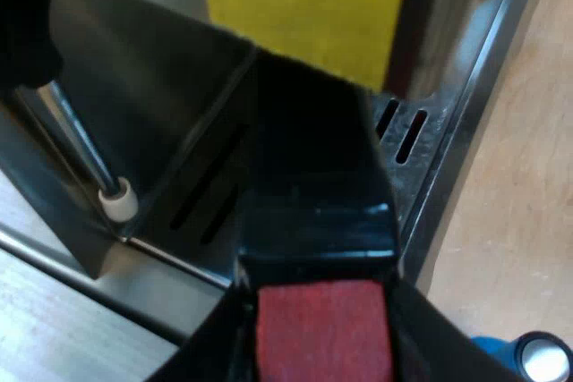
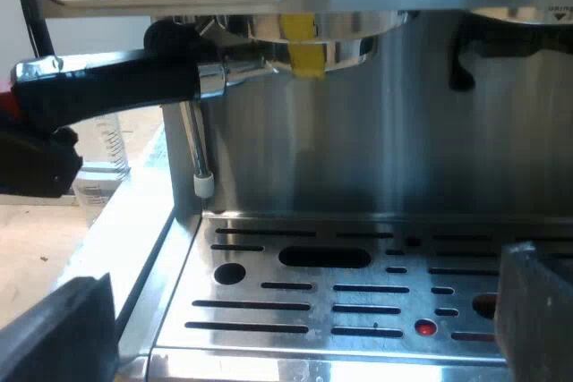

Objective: Put the handle in the coffee machine

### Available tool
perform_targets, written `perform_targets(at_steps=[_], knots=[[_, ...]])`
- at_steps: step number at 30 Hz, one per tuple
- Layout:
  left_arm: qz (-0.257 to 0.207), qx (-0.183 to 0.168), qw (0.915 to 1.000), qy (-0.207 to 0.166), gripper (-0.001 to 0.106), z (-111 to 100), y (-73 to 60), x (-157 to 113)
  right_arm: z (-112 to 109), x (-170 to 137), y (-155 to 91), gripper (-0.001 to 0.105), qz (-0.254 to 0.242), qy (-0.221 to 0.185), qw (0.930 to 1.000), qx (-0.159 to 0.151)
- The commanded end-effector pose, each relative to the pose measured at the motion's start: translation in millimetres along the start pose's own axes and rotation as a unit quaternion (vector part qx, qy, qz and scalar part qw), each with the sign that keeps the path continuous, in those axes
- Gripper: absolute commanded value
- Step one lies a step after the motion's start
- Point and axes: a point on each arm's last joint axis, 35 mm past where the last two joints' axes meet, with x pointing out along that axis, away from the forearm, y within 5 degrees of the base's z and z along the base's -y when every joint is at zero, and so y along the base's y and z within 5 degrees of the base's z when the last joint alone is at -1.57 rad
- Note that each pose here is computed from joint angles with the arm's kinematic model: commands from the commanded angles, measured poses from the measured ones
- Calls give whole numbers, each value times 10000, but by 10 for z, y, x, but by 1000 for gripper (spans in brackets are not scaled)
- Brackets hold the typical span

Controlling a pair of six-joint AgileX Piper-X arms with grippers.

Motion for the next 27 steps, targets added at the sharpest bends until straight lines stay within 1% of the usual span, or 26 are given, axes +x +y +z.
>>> perform_targets(at_steps=[1, 3, 5, 13, 16, 20, 23, 25, 27], knots=[[-398, 429, 9958, -699, 0, 173, -57, -143, 18, 9, -16, 86, -79, -22, 10000, 9], [-472, 572, 9954, -611, 0, 137, -89, -142, 18, 9, -16, 86, -79, -22, 10000, 9], [-483, 641, 9951, -580, 0, 127, -97, -141, 18, 9, -16, 86, -79, -22, 10000, 9], [-426, 668, 9955, -529, 0, 125, -92, -141, 19, 62, -38, 86, -142, 5, 9999, 21], [-426, 668, 9955, -529, 0, 125, -92, -141, 19, 137, -61, 86, -99, 69, 9999, 40], [-426, 668, 9955, -529, 0, 125, -92, -141, 14, 350, -136, 86, 26, 252, 9996, 103], [-426, 668, 9955, -529, 0, 125, -92, -141, 12, 471, -196, 86, -64, 325, 9994, 141], [-426, 668, 9955, -529, 0, 125, -92, -141, 10, 515, -219, 81, -81, 355, 9992, 156], [-426, 668, 9955, -529, 0, 125, -92, -141, 5, 585, -243, 67, 67, 434, 9989, 187]])
